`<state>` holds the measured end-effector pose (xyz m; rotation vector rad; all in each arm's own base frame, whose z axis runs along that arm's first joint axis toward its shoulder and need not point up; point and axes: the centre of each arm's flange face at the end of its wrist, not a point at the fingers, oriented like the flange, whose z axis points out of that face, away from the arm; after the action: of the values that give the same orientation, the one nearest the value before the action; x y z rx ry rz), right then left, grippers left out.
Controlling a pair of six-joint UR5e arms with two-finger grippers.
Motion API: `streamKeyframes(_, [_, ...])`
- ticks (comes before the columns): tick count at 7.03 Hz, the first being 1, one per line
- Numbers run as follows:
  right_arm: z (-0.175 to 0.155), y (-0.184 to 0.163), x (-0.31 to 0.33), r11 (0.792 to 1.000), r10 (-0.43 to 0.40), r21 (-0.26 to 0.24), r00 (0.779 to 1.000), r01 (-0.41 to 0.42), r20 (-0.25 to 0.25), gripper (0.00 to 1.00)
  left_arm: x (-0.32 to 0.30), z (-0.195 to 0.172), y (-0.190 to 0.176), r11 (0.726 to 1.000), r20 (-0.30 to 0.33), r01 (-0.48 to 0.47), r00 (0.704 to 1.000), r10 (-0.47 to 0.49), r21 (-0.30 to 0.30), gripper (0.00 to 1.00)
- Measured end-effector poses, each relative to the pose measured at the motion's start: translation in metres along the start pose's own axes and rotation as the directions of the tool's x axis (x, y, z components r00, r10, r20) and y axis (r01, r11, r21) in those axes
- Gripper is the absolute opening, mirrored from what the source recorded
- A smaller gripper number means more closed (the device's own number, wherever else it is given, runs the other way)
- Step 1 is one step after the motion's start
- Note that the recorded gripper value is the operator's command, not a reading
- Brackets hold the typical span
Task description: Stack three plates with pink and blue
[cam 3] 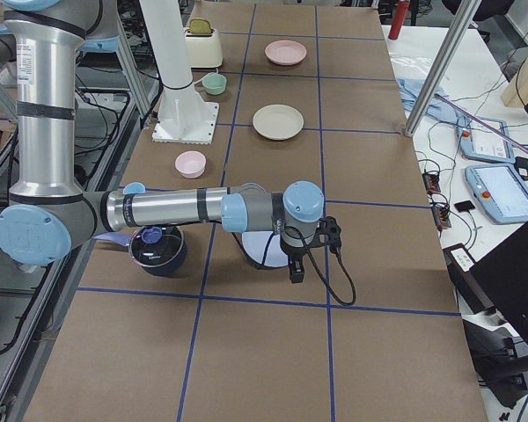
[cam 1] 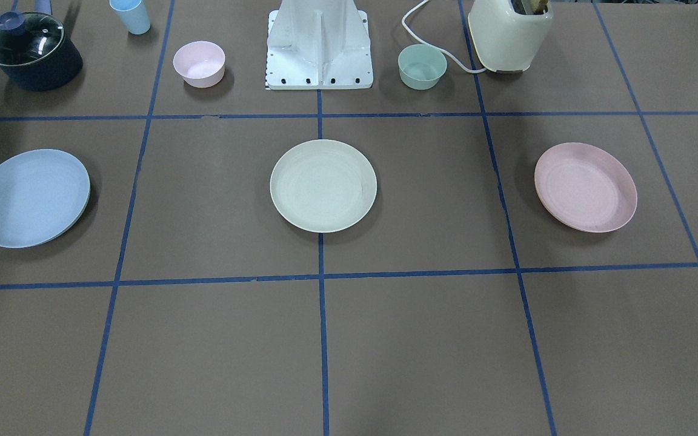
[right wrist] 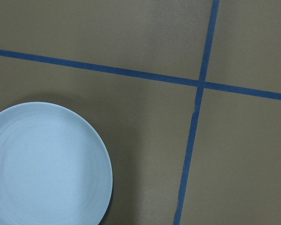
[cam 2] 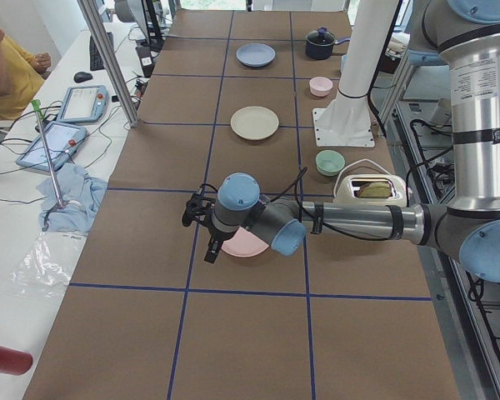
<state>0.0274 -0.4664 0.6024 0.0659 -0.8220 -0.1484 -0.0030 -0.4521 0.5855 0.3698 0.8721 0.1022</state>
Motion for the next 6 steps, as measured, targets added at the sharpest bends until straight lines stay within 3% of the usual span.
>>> streamKeyframes(6, [0.001, 0.001, 0.001, 1.0, 0.0, -0.003, 1.0, 0.0, 0.0, 1.0, 0.009, 0.113, 0.025, 0.98, -0.034, 0.015, 0.999, -0.022, -0.2, 0.99])
